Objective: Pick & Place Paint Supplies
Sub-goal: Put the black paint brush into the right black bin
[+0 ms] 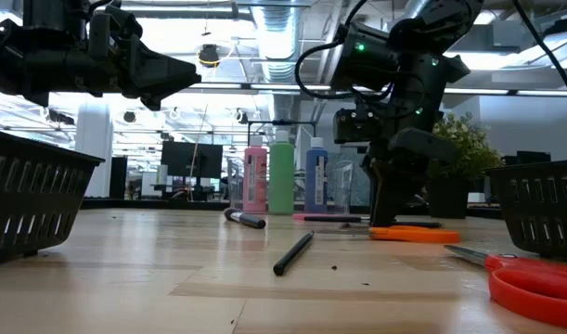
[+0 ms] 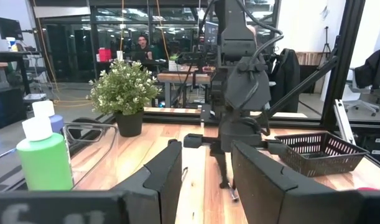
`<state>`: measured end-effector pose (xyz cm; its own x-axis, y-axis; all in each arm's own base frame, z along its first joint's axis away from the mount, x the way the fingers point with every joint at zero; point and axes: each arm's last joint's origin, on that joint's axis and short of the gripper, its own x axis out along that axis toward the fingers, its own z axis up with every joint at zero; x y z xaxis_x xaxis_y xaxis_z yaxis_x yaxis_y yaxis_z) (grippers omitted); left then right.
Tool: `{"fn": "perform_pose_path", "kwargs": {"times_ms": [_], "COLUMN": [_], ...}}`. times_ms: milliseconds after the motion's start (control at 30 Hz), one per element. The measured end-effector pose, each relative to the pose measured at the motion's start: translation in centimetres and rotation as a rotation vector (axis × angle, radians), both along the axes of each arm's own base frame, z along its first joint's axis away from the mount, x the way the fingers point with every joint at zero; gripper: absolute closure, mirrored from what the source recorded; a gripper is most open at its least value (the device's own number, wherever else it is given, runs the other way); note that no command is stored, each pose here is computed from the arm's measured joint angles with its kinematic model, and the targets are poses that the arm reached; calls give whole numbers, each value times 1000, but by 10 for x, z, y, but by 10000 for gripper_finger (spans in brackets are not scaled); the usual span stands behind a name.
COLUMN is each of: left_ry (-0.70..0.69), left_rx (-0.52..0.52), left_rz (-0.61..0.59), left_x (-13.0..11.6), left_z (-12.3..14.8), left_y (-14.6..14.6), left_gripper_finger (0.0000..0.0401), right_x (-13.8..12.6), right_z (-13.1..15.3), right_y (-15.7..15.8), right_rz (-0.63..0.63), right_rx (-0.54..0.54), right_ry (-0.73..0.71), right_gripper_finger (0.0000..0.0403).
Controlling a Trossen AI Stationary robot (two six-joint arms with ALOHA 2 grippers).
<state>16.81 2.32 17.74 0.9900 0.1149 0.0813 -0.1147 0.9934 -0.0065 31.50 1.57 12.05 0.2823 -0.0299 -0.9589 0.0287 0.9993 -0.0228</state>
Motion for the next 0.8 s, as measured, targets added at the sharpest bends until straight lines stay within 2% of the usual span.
{"fn": "perform_pose_path", "kwargs": {"times_ms": [100,367,600,800], "left_ry": [0,0,1,6], "left_rx": [0,0,0,-1], "left_rz": [0,0,0,0], "left_x": [0,0,0,0], "left_z": [0,0,0,-1], "left_y": [0,0,0,0], "left_gripper_finger": [270,270,270,270], "right_x": [0,-3,0,2], "right_z": [0,2,16,37], "right_y": [4,15,24,32], "right_rz": [36,58,92,103], "right_rx": [-16,-106,-141,-160], "right_ry": [2,-1,-40,-130], "right_gripper_finger": [393,402,402,402]}}
